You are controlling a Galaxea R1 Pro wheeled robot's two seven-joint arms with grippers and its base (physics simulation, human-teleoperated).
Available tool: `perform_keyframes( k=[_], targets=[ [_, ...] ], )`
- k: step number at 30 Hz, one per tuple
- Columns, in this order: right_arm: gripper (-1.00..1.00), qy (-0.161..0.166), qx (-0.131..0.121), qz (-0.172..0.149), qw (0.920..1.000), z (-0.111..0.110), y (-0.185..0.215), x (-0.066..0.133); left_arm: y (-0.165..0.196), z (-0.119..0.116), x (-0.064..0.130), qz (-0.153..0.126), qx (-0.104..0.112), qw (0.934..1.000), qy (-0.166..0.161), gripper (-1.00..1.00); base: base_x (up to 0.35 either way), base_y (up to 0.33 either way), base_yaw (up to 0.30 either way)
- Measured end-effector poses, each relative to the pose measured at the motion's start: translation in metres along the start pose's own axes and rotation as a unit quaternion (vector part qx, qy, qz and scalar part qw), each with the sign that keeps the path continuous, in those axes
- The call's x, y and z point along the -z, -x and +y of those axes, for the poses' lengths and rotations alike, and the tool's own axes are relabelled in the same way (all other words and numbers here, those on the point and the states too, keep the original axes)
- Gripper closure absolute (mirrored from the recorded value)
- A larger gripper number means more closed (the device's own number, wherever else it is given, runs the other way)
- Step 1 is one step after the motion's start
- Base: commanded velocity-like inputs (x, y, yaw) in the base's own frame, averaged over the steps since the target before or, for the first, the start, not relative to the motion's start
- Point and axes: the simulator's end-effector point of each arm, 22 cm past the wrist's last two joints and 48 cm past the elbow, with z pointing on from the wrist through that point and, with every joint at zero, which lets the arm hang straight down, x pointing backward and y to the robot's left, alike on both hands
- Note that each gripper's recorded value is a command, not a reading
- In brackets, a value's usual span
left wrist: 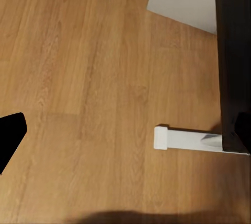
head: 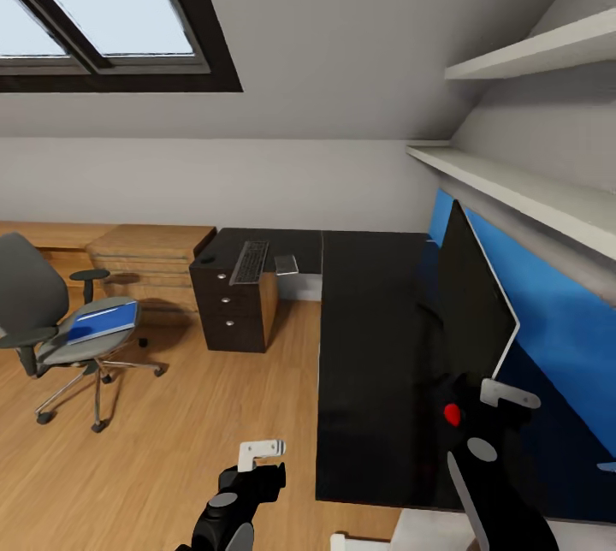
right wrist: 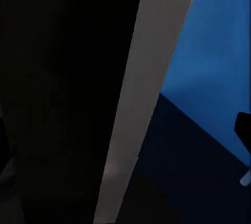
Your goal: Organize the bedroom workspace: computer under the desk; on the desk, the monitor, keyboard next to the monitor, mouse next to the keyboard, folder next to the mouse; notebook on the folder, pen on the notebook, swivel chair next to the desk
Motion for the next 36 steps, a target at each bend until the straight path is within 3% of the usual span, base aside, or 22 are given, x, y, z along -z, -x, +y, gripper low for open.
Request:
perform_keyframes(
  k=[12, 36],
  targets=[
    [-1.0, 0.0, 0.001, 0.0, 1.0, -0.0001, 0.0002, 0.0, 0.0004, 0.0005, 0.0, 0.0, 0.0, 1.0, 0.001, -1.0, 0.0, -0.217, 0.0],
    [-1.0, 0.0, -0.001, -0.002, 1.0, 0.0002, 0.0025, 0.0002, 0.0002, 0.0004, 0.0, 0.0, 0.0, 1.0, 0.0, -1.0, 0.0, -0.009, 0.0]
  ],
)
